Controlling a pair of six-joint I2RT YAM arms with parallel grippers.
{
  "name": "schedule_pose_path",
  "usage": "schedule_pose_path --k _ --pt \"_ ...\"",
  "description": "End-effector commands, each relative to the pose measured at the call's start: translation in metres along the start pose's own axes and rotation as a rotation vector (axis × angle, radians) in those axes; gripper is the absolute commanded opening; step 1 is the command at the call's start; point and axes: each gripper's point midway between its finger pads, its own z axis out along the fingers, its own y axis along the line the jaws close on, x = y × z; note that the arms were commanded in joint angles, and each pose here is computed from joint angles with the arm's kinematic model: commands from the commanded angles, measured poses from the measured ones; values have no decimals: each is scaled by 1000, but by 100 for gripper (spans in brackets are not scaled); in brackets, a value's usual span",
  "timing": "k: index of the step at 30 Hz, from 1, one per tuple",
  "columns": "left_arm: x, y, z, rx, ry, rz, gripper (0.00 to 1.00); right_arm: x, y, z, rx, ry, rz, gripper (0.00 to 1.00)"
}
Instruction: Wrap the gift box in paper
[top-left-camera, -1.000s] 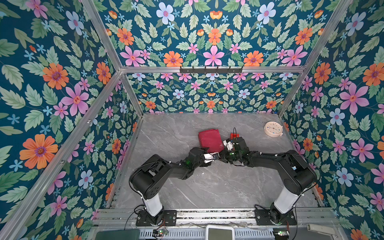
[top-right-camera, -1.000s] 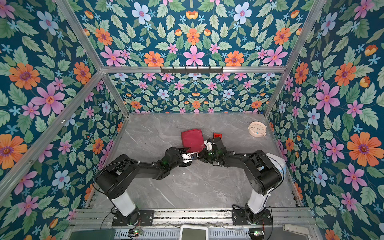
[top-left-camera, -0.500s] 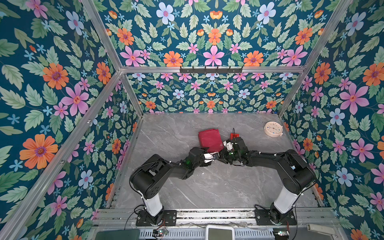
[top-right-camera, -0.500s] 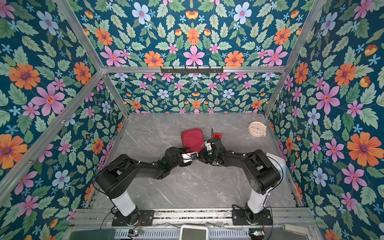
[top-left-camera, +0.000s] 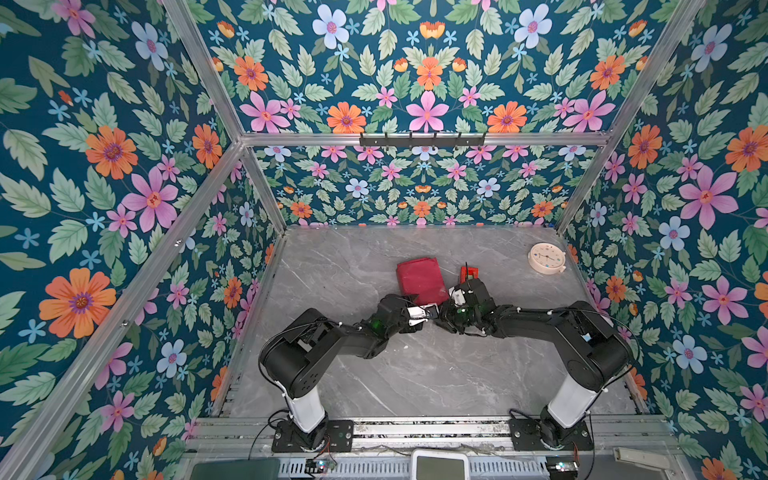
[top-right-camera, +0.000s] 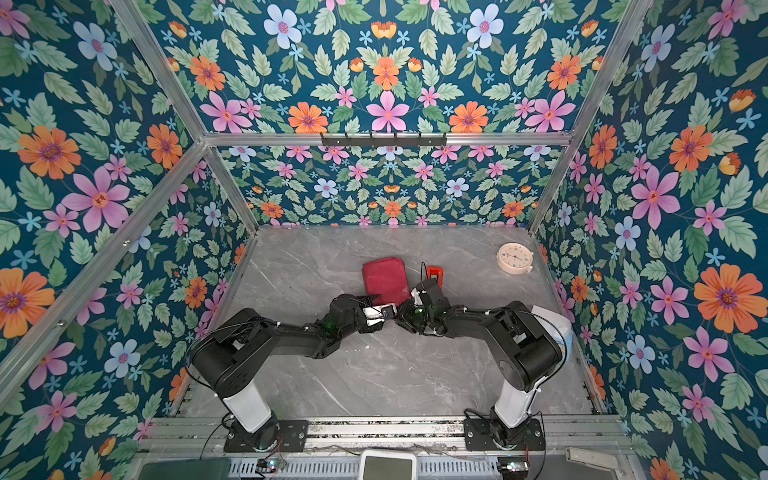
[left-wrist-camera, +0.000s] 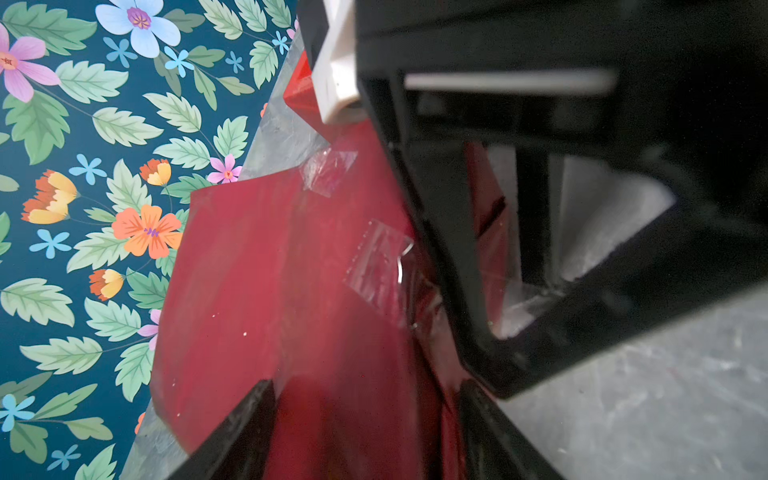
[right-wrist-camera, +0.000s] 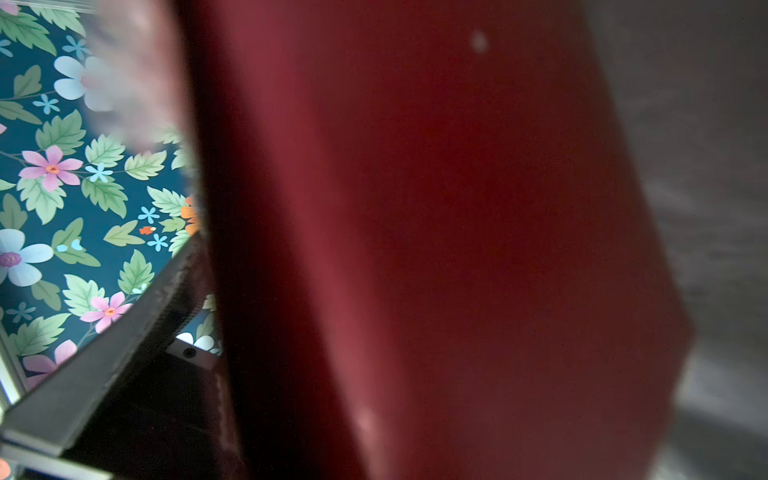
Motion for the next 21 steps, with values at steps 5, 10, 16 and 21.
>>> schedule_pose_path --k 5,10,16,21 --pt "5 -8 0 38 17 -9 71 -9 7 -5 -17 -75 16 44" --pt "5 -8 0 39 16 -11 71 -7 0 -5 10 -78 30 47" --pt "4 -9 1 41 14 -12 71 -4 -11 -4 35 -84 44 50" --pt "5 -9 1 40 17 -12 71 -3 -14 -6 54 -92 36 53"
